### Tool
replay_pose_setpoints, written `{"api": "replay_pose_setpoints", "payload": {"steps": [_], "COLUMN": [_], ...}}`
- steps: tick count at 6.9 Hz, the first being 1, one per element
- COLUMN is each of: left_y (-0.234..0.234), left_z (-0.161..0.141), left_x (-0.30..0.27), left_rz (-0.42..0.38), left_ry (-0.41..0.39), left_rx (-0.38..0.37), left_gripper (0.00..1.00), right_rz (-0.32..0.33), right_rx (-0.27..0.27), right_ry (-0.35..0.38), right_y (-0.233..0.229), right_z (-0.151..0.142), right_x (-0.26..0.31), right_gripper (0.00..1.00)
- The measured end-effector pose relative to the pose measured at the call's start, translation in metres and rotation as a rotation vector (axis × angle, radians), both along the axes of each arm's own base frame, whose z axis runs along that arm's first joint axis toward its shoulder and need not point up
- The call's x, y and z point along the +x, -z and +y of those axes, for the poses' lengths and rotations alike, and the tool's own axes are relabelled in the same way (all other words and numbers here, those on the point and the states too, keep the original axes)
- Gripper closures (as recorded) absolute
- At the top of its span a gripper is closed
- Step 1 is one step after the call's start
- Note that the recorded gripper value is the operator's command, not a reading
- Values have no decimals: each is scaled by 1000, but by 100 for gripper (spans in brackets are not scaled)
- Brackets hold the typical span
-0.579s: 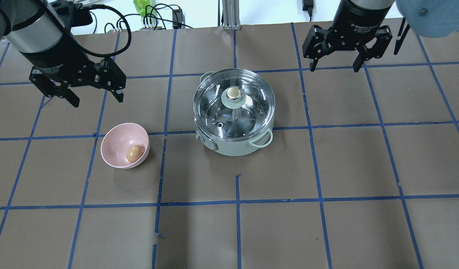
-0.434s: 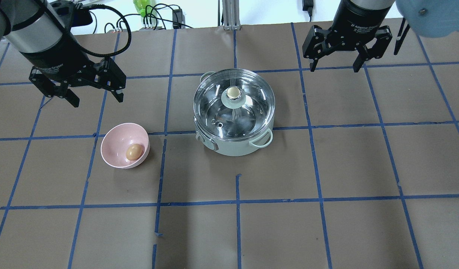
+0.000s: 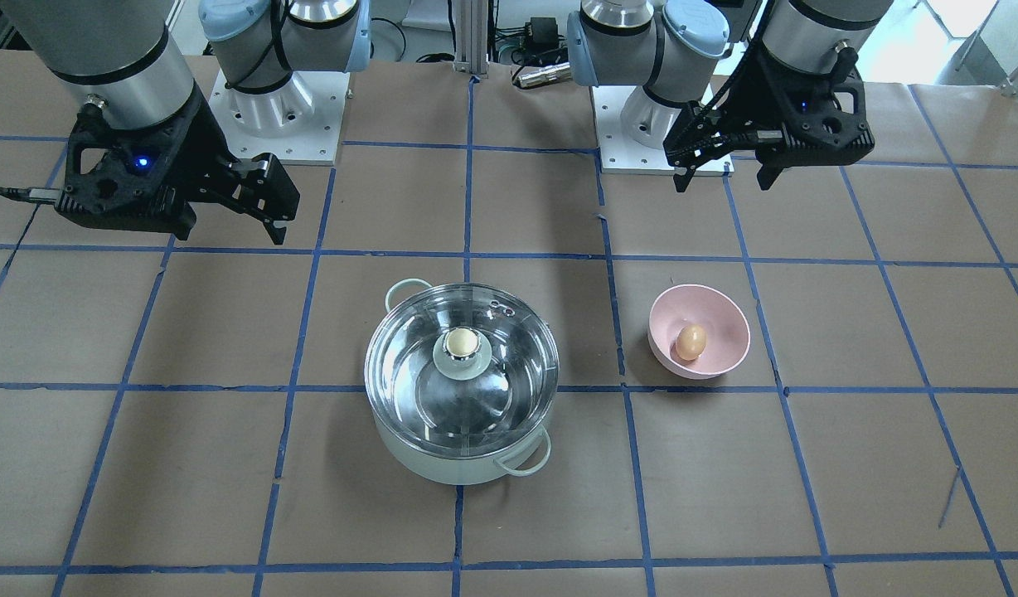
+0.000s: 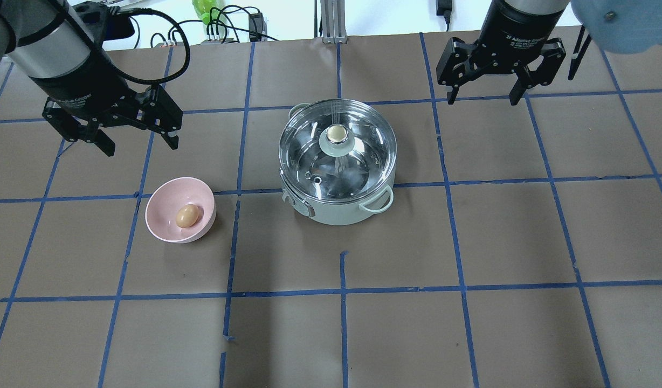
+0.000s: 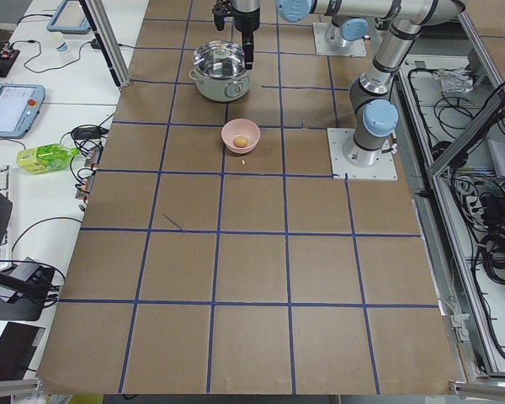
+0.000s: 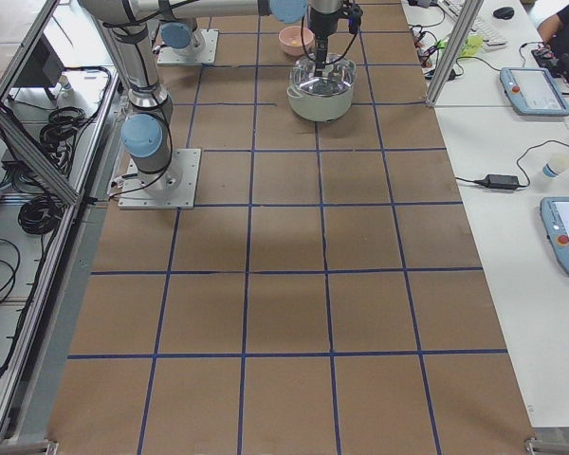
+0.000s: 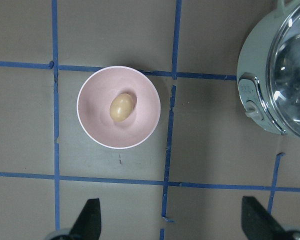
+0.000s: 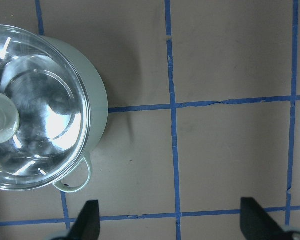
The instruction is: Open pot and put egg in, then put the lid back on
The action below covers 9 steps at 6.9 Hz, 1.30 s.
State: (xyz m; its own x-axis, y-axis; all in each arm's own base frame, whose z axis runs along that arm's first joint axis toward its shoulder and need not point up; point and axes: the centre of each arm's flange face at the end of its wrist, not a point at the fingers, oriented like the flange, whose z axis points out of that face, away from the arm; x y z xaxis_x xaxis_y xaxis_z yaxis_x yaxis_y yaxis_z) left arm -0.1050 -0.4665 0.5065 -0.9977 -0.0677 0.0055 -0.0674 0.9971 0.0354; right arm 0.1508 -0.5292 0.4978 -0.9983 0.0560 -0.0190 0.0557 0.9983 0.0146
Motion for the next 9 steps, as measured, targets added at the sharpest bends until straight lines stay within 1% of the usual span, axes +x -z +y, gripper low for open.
{"api": "replay_pose_setpoints", "payload": {"steps": [1,2,3,5,6,7,8,9], "left_y": [4,15,35,112,150,173,192,205], "left_z": [3,5,3,-12,-15,-14,-16,-19], "left_x": [1,8,19,34,36,40,46,51], "left_rz": [-2,-16,-34,-44,-47,-48,-48,-49], "left_ry": [9,36,64,82,92,106,116,123], "left_rx": [9,25,37,23,9,-1,-8,-15], "left_gripper": [2,2,2,2,2,2,2,2], "right_rz": [-1,-5,-10,-22,-25,-25,-30,-34], "right_rx": [0,-4,-19,-47,-34,-25,-38,-59], "right_ry": [-2,-2,13,46,49,65,84,81], "right_y": [3,12,24,63,85,103,119,129], "right_z": [-3,-10,-17,-27,-25,-23,-25,-31], "right_x": [5,20,47,117,151,177,194,202], "right_gripper": [0,0,0,0,0,0,2,5]}}
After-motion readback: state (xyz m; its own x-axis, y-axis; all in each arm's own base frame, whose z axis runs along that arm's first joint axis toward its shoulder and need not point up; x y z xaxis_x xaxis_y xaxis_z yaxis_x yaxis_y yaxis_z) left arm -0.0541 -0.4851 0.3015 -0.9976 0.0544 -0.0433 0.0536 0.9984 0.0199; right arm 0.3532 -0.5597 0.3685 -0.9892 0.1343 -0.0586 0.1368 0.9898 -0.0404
